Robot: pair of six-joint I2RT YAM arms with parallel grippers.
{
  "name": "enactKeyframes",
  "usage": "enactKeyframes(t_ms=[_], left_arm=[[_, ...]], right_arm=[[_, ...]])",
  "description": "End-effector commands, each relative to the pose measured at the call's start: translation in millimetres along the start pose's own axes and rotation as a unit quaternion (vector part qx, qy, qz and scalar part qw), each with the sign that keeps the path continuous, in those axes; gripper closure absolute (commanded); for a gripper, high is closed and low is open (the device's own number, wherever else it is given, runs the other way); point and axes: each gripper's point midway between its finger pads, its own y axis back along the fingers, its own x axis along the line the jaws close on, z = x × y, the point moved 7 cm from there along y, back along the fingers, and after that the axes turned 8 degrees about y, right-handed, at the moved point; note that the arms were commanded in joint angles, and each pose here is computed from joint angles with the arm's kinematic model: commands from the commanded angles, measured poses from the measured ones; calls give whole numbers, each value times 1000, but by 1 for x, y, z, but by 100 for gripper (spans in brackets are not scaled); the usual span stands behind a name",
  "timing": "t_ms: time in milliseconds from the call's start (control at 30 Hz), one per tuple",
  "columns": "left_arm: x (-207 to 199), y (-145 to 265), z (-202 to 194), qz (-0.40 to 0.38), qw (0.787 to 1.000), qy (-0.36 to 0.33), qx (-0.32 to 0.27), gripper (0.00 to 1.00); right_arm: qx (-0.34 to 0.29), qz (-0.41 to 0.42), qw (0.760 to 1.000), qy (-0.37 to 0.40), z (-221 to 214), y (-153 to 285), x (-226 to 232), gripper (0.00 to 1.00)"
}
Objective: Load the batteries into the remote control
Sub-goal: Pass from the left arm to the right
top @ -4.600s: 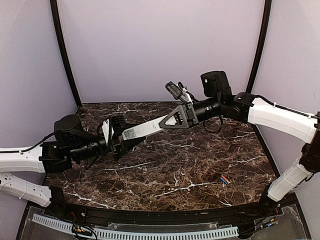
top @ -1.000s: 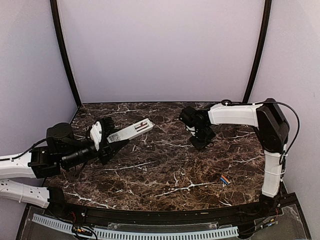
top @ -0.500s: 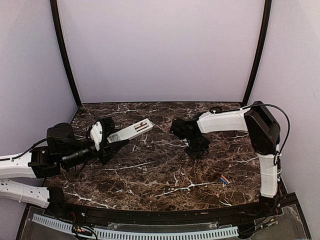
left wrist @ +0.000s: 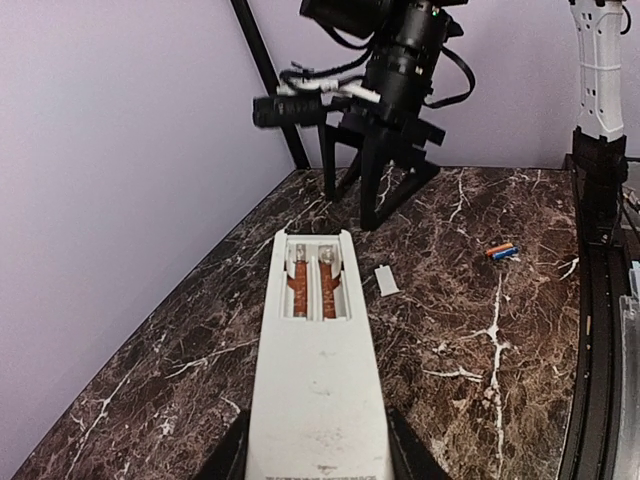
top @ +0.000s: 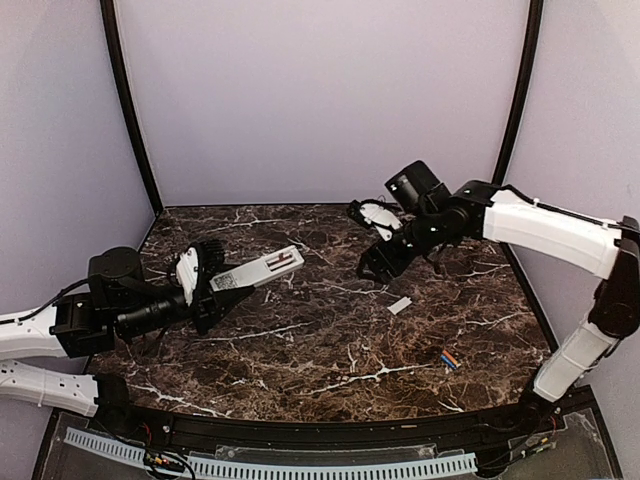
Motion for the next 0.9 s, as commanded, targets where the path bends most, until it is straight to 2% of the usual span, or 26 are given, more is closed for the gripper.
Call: enactKeyframes(t_ms=[0,133,200,267,300,333,600,767,867], left_arm=[[-11,-2,-11,-50,998,-8,29,100],[-18,-11,-18,-70,996,-25,48,100],[-21,-14,-17,-84,995,-31,45,100],[-26,-15,-15,-110,993,-35,36,100],[-29,-15,-13,-122,991,-38,29,100],[-30,-17,-13,-128,991,-40,29,100],[-38,-22,-13,-161,985,-57,18,100],[-39,-26,-14,-163,985,-62,18,100],[-39,-26,-14,-162,985,-64,15,100]], right_arm=[[-197,50,965,164,20,56,29,27],[-307,86,897,306,18,89,71,20],[-332,86,868,360,19,92,89,15],[-338,89,852,389,24,91,101,10],[-333,95,851,395,27,89,104,3],[-325,104,851,400,28,83,109,2],[-268,106,852,437,36,42,132,3],[-257,115,858,429,40,25,136,11],[-238,122,866,422,42,16,137,25]])
